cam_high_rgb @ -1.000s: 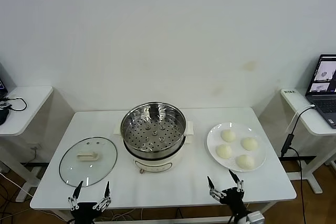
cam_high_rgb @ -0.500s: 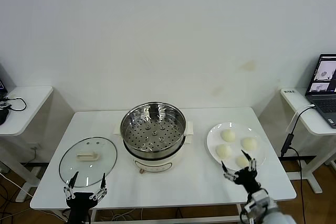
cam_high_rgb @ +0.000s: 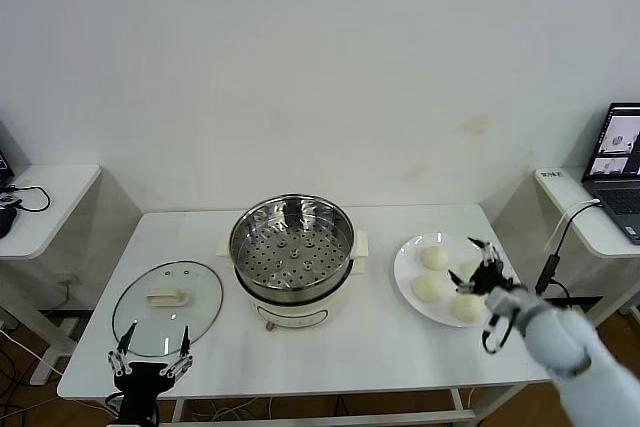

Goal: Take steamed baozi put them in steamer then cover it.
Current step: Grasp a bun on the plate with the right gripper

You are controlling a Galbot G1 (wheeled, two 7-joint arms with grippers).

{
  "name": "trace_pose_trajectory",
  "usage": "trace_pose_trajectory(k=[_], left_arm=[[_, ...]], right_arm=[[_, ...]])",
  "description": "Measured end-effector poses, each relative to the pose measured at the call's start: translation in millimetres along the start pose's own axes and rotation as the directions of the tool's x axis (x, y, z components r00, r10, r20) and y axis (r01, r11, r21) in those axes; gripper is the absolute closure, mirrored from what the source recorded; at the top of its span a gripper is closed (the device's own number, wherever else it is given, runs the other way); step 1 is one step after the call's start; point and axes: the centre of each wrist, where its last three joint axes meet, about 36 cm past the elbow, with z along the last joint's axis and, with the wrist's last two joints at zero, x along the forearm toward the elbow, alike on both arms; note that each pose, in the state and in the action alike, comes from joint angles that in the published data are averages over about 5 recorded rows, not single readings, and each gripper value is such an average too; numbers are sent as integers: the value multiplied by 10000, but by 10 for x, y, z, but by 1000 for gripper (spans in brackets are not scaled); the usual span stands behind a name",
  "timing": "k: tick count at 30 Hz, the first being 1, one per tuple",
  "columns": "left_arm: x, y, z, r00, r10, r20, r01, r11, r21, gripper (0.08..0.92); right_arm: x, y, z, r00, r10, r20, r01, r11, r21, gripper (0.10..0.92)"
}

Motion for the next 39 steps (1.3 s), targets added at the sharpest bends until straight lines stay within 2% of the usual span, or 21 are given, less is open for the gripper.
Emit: trace_pose_trajectory(k=[9, 20, 30, 39], left_arm=[[-5, 69, -4, 9998, -165, -81, 163, 9997, -198, 177], [-38, 150, -20, 9995, -286, -122, 283, 9991, -306, 177], [-75, 202, -24, 9994, -318, -142, 312, 9987, -404, 177], [-89, 210, 8, 9991, -360, -221, 351, 9985, -411, 177]], right_arm=[[-462, -771, -38, 9676, -2449, -617, 2517, 9547, 1586, 200], [-1079, -1207, -100, 8544, -4882, -1779, 5182, 8260, 2220, 200], [-1544, -1187, -99, 7658, -5900, -2558, 6392, 7416, 2033, 200], [-1860, -1096, -208, 7328, -6186, -2833, 6759, 7097, 1988, 199]])
